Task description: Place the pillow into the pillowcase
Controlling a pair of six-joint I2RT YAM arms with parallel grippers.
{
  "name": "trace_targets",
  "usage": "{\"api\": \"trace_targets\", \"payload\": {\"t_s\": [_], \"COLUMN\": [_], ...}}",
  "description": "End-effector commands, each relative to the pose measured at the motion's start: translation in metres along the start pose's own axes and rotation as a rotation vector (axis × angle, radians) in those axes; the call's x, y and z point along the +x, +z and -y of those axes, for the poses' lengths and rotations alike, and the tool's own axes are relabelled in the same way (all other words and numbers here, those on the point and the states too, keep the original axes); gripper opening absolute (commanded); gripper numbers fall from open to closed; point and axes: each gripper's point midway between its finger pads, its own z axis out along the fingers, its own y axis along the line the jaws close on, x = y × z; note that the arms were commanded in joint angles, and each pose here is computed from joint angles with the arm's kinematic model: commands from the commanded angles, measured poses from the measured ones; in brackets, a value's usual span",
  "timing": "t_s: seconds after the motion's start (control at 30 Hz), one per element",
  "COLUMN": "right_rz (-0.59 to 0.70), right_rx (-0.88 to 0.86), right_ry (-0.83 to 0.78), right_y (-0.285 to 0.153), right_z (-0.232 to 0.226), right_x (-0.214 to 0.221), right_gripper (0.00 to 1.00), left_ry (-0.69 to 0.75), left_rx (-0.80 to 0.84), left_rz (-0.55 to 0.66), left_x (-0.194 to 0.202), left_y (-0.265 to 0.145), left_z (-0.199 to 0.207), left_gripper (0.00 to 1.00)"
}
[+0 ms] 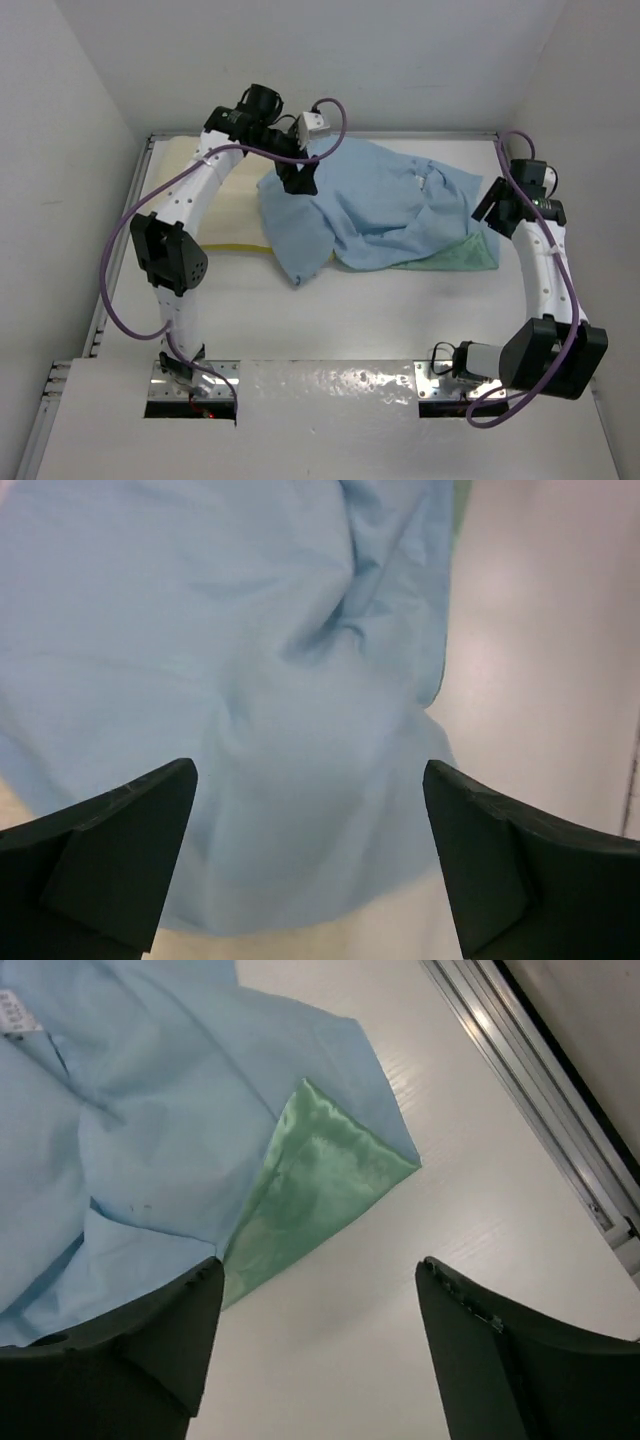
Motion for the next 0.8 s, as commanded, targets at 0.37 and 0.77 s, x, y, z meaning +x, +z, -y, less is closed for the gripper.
{"api": "trace_targets", "payload": {"t_s": [0.37,0.77], "right_rz": [-0.266,-0.271], "right_rx": [-0.168,-0.157], "right_ry": [0.149,-0.072], "right_y": [0.056,0.091], "right_z": [-0.047,-0.074], "right_x": [0.094,0.116], "right_gripper": [0.83,0.25], "left_ry": [-0.251,-0.417], "left_rx": [-0.392,-0.199], "left_rz": [-0.13,-0.427], "left_x": [0.053,0.166], "left_y": [0.008,0.053], "left_z": [-0.091,-0.066], "left_gripper": [0.86,0.6]}}
